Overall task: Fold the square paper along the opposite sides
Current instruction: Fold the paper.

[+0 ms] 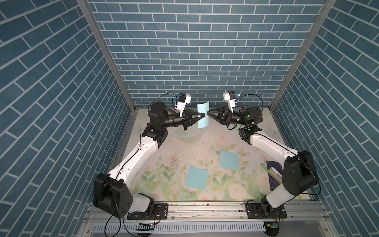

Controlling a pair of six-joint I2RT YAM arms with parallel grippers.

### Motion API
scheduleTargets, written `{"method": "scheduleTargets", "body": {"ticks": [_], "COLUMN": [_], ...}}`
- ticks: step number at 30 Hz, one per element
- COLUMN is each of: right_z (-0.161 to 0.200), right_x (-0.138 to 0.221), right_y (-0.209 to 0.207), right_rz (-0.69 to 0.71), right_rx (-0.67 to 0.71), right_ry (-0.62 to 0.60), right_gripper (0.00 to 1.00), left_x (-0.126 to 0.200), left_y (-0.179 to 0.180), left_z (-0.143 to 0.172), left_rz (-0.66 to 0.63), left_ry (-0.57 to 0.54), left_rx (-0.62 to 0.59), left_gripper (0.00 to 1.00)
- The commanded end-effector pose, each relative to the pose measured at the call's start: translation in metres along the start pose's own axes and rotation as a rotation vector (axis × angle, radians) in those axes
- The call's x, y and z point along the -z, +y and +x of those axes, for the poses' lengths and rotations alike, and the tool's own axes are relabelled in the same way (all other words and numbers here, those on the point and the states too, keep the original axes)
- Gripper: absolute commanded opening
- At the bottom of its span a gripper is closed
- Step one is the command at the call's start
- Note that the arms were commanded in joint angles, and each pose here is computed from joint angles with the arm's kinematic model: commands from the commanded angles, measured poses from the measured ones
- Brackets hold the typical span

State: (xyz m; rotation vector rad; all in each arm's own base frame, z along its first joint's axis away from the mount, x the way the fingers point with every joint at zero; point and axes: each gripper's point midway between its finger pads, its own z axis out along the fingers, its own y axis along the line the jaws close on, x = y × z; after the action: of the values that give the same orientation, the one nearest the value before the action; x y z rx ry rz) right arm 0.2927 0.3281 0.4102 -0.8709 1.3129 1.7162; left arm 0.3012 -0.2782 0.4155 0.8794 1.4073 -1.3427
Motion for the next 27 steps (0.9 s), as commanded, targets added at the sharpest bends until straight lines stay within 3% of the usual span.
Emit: {"method": "scheduleTargets", "body": {"ticks": [1, 8, 9, 15, 17, 19, 20, 22, 23, 27], "right_z": [-0.007, -0.003, 0.000, 0.013, 0.019, 0.024, 0.026, 0.029, 0.030, 0.033], "right_x": [0.002, 0.007, 0.008, 0.010, 0.009, 0.008, 0.008, 0.009, 0.009, 0.012], "right_y": [0.025, 0.021, 0.020, 0.020, 0.019, 0.017, 0.018, 0.019, 0.019, 0.022], "right_rz": [-0.038, -0.021, -0.021, -0.028, -0.035, -0.042, -0.046, -0.051, -0.052, -0.055], "right_rx": [0.085, 0.078, 0.074, 0.068, 0.057, 0.047, 0.045, 0.045, 0.042, 0.047], "right_ry": [0.002, -0.001, 0.003, 0.026, 0.039, 0.049, 0.053, 0.059, 0.063, 0.067], "right_gripper": [0.00, 0.00, 0.04, 0.48, 0.52, 0.48, 0.40, 0.21, 0.00, 0.00], "left_x": [0.001, 0.001, 0.002, 0.002, 0.002, 0.001, 0.001, 0.001, 0.001, 0.002], "left_y": [-0.005, -0.004, -0.004, -0.004, -0.004, -0.003, -0.003, -0.001, 0.000, 0.002], "left_z": [-0.004, -0.003, -0.003, -0.003, -0.004, -0.004, -0.003, -0.003, -0.002, -0.001], "left_rz": [0.013, 0.007, 0.006, 0.000, 0.003, 0.003, 0.002, 0.000, -0.001, -0.008], "left_ry": [-0.002, 0.002, 0.003, 0.005, 0.005, 0.005, 0.006, 0.007, 0.009, 0.009], "left_rx": [-0.030, -0.031, -0.030, -0.036, -0.036, -0.035, -0.033, -0.030, -0.028, -0.031], "left_gripper": [0.00, 0.00, 0.00, 0.00, 0.00, 0.00, 0.00, 0.00, 0.00, 0.00]}}
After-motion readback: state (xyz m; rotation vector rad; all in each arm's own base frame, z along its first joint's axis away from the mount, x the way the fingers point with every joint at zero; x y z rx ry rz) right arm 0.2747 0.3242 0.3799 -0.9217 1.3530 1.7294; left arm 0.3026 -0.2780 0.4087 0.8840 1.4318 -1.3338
